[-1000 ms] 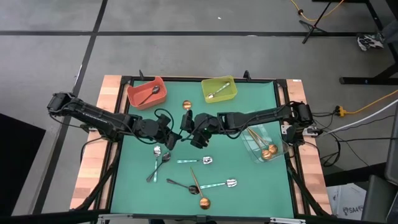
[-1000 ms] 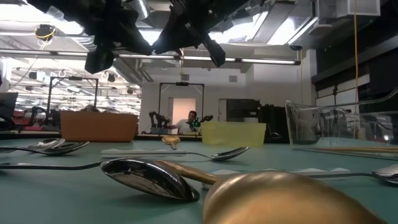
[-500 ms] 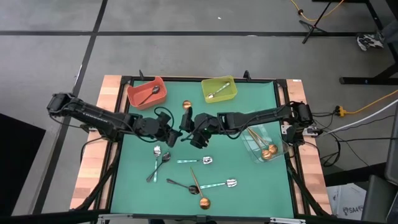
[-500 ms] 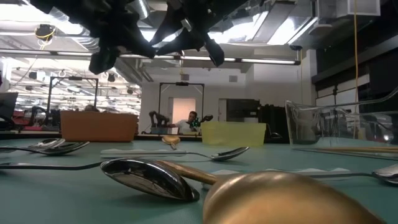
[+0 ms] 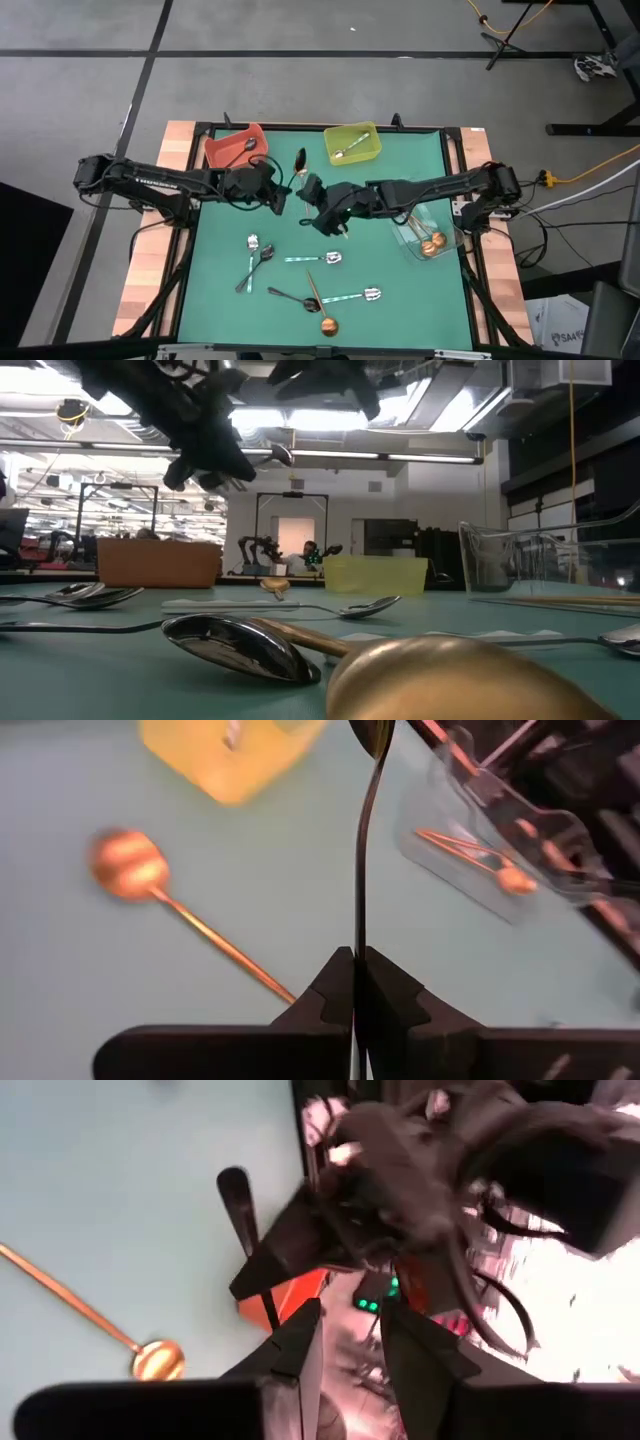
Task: Sort silverware by color (type)
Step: Put the top right black spoon into the orange bin
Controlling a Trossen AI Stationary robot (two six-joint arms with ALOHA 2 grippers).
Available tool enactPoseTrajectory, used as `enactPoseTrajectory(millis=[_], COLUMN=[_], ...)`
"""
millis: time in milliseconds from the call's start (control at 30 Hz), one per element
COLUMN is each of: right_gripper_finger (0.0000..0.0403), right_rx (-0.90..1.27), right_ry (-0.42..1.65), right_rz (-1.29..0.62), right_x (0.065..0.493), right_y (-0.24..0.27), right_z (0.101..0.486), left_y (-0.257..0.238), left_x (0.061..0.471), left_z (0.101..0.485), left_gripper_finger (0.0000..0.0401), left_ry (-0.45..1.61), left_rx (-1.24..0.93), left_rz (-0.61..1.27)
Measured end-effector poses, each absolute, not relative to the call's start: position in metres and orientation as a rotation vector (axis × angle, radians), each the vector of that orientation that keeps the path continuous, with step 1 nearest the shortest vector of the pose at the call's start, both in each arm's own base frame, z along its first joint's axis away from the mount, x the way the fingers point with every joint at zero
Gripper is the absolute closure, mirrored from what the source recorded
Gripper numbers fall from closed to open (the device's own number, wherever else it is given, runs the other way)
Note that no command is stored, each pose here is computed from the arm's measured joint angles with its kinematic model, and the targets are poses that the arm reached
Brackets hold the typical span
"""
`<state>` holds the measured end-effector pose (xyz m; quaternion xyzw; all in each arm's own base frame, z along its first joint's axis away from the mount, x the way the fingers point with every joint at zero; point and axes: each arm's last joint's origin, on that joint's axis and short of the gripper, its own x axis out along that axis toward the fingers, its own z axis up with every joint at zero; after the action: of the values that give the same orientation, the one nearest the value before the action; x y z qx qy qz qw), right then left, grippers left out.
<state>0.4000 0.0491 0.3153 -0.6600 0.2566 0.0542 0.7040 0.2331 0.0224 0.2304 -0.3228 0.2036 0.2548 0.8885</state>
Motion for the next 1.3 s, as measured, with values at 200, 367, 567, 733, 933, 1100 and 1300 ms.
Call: enactPoseTrajectory(millis=[200, 367, 567, 733, 933, 1100, 1300], right_gripper_finger=[0.0304, 0.0303, 0.0303, 0.0304, 0.0304, 0.0304, 0.0304], right_rx=[-1.351, -1.282, -1.187, -1.113, -1.075, -1.056, -1.027], right_ry=[0.668, 0.787, 0.888, 0.916, 0.914, 0.912, 0.911], right_rz=[0.075, 0.049, 0.059, 0.052, 0.034, 0.024, 0.011], right_x=[0.379, 0.366, 0.357, 0.354, 0.354, 0.354, 0.354], right_y=[0.045, 0.041, 0.040, 0.039, 0.039, 0.039, 0.039], right_z=[0.327, 0.327, 0.319, 0.317, 0.317, 0.317, 0.316], left_y=[0.056, 0.084, 0.115, 0.132, 0.146, 0.151, 0.152], left_x=[0.227, 0.215, 0.196, 0.179, 0.164, 0.154, 0.143], left_z=[0.231, 0.227, 0.221, 0.217, 0.213, 0.209, 0.204], left_gripper_finger=[0.0399, 0.0399, 0.0399, 0.0399, 0.0399, 0.0398, 0.0398], left_ry=[0.439, 0.515, 0.632, 0.737, 0.838, 0.908, 1.009], left_rx=[-0.505, -0.380, -0.273, -0.219, -0.167, -0.177, -0.198], left_rz=[0.617, 0.710, 0.813, 0.874, 0.907, 0.930, 0.940])
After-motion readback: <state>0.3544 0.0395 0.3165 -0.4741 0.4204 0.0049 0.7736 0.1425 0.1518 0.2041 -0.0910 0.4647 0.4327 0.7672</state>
